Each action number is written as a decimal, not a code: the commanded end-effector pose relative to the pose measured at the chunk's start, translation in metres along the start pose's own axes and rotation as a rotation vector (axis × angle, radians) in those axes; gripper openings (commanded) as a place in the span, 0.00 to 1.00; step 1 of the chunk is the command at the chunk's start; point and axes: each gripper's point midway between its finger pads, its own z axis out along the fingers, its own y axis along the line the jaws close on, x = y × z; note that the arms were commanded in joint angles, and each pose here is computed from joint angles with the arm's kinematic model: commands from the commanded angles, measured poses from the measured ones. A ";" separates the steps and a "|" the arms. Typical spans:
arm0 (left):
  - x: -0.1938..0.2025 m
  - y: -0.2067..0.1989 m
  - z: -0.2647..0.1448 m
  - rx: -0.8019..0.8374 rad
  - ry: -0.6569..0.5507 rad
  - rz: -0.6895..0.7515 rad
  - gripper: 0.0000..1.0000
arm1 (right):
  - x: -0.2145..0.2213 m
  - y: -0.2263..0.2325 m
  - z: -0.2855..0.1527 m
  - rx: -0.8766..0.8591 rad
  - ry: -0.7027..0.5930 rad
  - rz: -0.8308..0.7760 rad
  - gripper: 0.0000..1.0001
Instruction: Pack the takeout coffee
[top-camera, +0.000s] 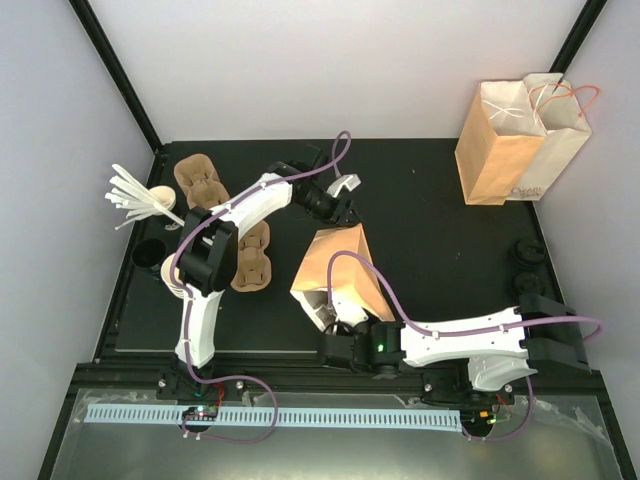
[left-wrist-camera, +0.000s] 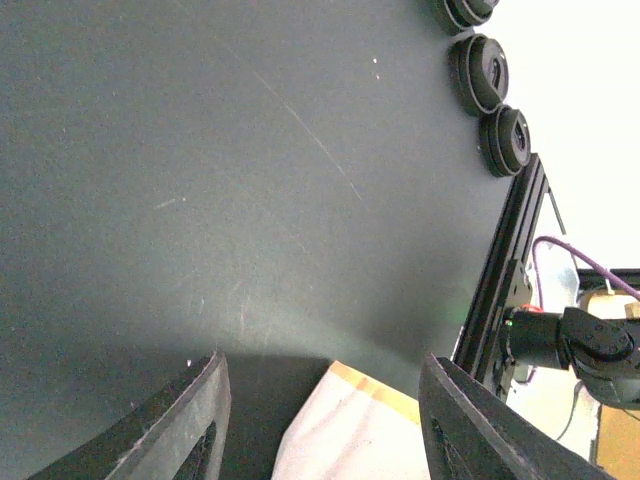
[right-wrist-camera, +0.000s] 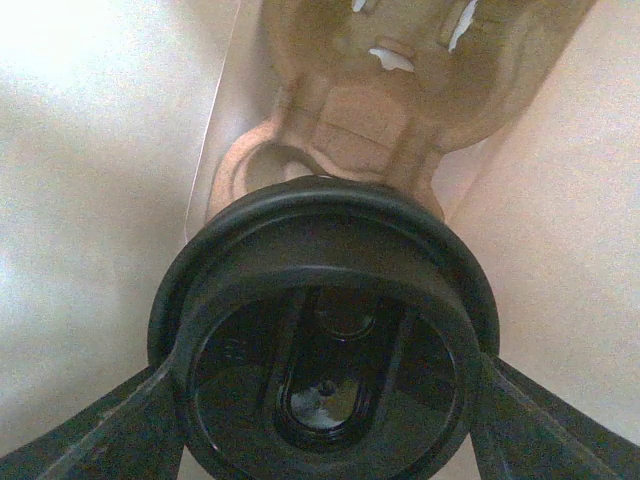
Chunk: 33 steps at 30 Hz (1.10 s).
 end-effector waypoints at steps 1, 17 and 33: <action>0.058 -0.010 0.016 0.041 0.218 -0.098 0.54 | 0.018 0.026 0.008 -0.080 0.080 -0.024 0.46; 0.087 -0.014 0.016 0.025 0.331 -0.171 0.54 | 0.009 0.038 0.013 -0.099 0.092 -0.048 0.46; 0.093 -0.024 0.014 0.031 0.335 -0.208 0.55 | 0.002 0.017 0.017 0.051 0.048 -0.009 0.39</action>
